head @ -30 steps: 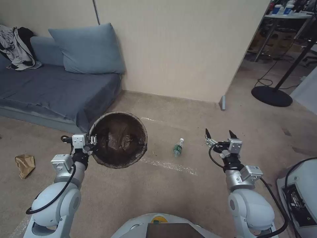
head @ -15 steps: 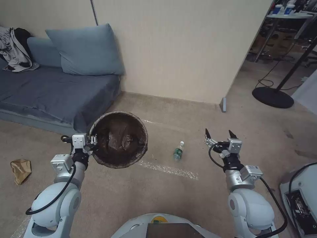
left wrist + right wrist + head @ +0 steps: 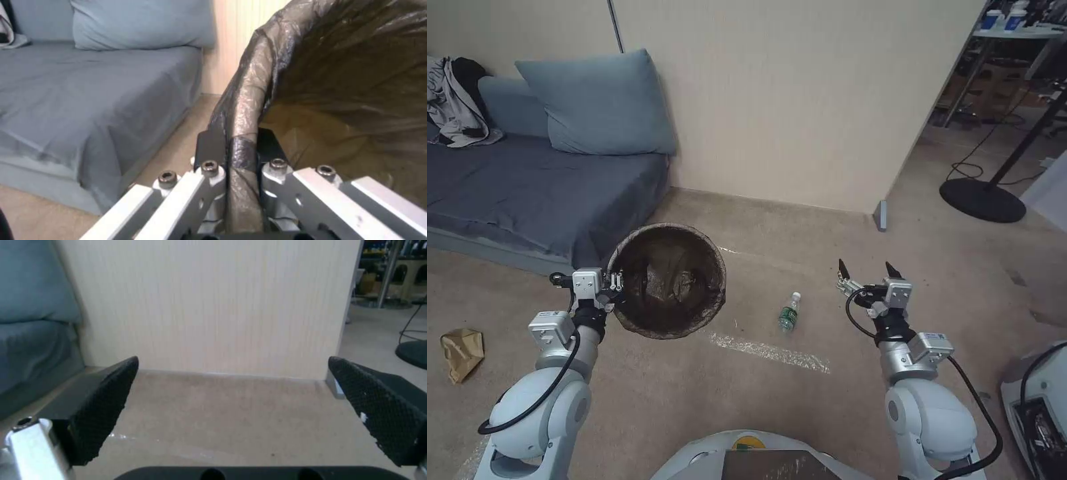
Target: Pick up the trash bin, then pick up the garbage from the floor and place it into the trash bin.
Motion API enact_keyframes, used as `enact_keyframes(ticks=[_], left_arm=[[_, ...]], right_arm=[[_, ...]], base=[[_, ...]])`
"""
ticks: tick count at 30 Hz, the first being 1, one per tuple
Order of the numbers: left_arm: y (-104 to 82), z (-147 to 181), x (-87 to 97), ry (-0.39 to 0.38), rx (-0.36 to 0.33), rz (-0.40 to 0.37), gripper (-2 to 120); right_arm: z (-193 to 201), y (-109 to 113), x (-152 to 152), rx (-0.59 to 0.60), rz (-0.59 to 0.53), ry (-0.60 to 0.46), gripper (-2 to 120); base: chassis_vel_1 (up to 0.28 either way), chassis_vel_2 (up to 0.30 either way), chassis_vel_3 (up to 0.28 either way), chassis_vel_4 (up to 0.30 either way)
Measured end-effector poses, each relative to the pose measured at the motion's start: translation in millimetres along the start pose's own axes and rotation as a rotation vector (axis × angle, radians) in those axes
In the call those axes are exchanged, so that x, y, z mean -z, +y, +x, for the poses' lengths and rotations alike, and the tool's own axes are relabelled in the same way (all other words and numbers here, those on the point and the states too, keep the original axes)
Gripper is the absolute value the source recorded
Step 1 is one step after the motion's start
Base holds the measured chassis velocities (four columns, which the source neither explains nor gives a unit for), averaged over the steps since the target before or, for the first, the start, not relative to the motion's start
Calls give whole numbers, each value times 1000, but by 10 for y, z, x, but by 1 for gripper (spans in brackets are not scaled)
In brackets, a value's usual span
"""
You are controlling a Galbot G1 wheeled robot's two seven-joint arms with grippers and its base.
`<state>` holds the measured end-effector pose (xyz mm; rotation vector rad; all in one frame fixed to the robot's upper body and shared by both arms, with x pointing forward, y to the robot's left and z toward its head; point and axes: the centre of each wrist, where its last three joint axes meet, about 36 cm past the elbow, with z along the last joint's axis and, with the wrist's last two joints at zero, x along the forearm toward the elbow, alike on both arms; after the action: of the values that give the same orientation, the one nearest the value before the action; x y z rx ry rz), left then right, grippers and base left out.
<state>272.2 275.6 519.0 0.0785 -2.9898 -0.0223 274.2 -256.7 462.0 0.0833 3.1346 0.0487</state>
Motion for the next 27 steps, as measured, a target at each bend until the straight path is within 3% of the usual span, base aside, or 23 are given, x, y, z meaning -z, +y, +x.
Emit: enact_keyframes(ticks=[27], left_arm=[[20,-26,-24,6,-7,-4,3]], right_arm=[[-5,11,-7,0,-5,1,100]], base=[[-84,79,82,-89]])
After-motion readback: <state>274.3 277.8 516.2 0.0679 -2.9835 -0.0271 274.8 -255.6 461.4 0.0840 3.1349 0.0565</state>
